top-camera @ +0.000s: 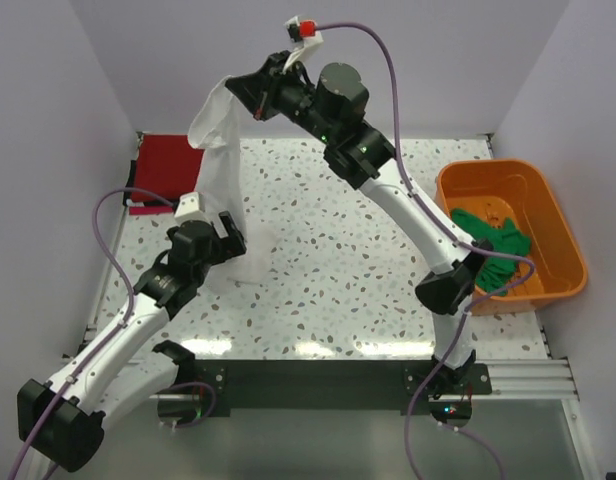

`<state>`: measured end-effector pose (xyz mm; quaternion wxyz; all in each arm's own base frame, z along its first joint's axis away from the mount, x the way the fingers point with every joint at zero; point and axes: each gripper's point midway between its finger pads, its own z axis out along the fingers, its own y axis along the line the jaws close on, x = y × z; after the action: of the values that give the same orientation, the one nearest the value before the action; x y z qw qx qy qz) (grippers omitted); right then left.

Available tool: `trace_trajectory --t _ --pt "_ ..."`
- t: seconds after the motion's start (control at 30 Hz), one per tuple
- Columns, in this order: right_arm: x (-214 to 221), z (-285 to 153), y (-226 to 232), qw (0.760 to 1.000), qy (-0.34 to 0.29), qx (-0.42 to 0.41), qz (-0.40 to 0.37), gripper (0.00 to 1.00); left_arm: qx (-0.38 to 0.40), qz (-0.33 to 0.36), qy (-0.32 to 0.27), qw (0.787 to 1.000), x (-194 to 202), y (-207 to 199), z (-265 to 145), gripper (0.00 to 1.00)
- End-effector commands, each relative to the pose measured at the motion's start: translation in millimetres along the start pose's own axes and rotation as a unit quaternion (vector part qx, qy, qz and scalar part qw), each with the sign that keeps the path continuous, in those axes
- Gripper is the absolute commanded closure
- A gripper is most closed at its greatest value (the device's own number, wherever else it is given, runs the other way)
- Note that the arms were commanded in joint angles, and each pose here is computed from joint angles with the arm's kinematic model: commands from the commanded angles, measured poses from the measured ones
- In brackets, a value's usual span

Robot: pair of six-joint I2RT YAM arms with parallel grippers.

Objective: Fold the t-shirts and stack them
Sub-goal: Move the tshirt to the center of the board

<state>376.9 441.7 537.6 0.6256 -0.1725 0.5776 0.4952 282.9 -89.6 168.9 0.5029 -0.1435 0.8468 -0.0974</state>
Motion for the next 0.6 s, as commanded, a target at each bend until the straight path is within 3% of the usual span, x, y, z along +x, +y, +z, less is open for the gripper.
trace_trajectory --t 0.0,0.07,0.17,0.2,0.27,0.3,0.37,0.57 --pt "-12.3 -41.6 -32.8 0.995 -0.002 0.099 -0.033 1.0 -0.007 -0.017 -0.009 1.0 -3.0 2.6 -4.1 0.0" --pt "2.4 -71.9 -67.9 0.988 0.021 0.152 -0.037 1.0 -0.001 -0.02 -0.009 1.0 -3.4 1.1 -6.0 0.0" --pt "58.3 -145.0 -131.0 0.966 0.083 0.243 -0.015 1.0 0.003 -0.024 -0.001 1.0 0.3 0.7 -9.0 0.0" --pt "92.1 -182.2 -151.4 0.952 0.108 0.286 0.01 1.0 0.005 -0.027 0.002 1.0 2.4 0.6 -9.5 0.0" --pt "117.0 -227.9 -188.4 0.927 0.124 0.352 0.028 1.0 0.009 -0.026 0.021 0.999 12.9 1.1 -9.6 0.0" --pt "151.8 -258.4 -207.7 0.905 0.152 0.395 0.039 1.0 0.011 -0.024 0.029 0.999 17.0 0.7 -9.4 0.0" --pt "177.5 -304.0 -228.9 0.867 0.174 0.466 0.032 1.0 0.016 -0.015 0.062 0.998 32.7 0.1 -7.7 0.0" --pt "223.2 -348.0 -251.2 0.812 0.228 0.536 0.033 1.0 0.048 -0.004 0.162 0.986 85.6 -5.0 -6.6 0.0"
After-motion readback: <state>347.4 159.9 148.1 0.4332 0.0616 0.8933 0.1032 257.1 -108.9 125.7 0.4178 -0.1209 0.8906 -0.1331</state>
